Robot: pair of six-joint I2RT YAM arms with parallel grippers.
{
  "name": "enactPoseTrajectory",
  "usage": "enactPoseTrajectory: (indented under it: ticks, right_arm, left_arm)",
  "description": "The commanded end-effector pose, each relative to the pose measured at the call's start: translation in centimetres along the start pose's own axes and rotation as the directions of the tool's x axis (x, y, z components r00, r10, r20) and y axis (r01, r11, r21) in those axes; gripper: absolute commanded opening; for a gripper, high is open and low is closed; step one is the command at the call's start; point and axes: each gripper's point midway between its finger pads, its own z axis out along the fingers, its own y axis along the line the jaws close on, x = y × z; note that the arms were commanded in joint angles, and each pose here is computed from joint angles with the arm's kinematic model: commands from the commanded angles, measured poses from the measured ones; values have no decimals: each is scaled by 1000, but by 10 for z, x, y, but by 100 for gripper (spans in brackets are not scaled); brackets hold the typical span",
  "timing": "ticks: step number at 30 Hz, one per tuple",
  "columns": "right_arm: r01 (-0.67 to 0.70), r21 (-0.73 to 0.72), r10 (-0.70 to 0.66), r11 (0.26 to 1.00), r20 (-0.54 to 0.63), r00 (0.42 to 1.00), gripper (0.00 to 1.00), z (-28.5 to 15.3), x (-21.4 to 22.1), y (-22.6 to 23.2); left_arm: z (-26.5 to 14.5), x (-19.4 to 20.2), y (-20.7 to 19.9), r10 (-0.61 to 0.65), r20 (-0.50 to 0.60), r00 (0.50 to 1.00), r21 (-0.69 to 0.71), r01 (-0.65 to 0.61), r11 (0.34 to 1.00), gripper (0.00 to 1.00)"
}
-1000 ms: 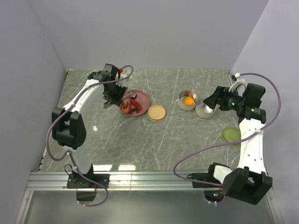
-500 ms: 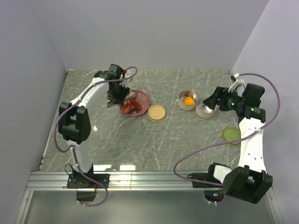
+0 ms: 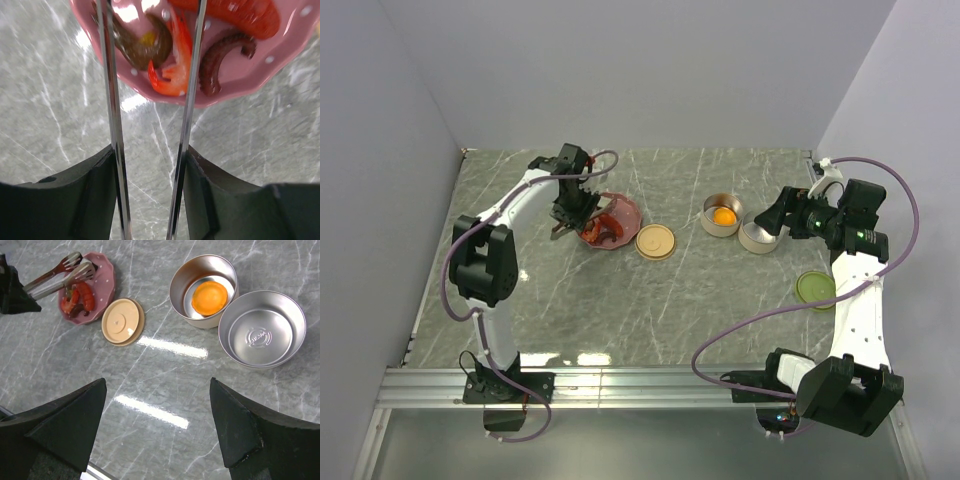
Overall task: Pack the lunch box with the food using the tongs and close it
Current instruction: Pick up the food using the clamp
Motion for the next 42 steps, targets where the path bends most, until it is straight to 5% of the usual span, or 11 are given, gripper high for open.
enactPoseTrajectory:
  ticks: [1,20,33,42]
  right_arm:
    - [33,0,-33,999,21,999,90,-2,-8,2]
    - [38,5,-38,999,26,999,90,-4,-8,4]
    - [36,8,-36,999,29,999,90,-5,-8,3]
    - [43,12,-44,999,30,999,90,-6,-8,4]
  left_arm:
    - [-15,3,-1,-21,34,999,-18,22,1000,54]
    - [-16,-18,5,-14,55,998,-29,16,999,47]
    - [-40,-38,8,32,114,993,-32,-29,999,32]
    - [-55,-31,-2,99,60,993,1,-99,995,24]
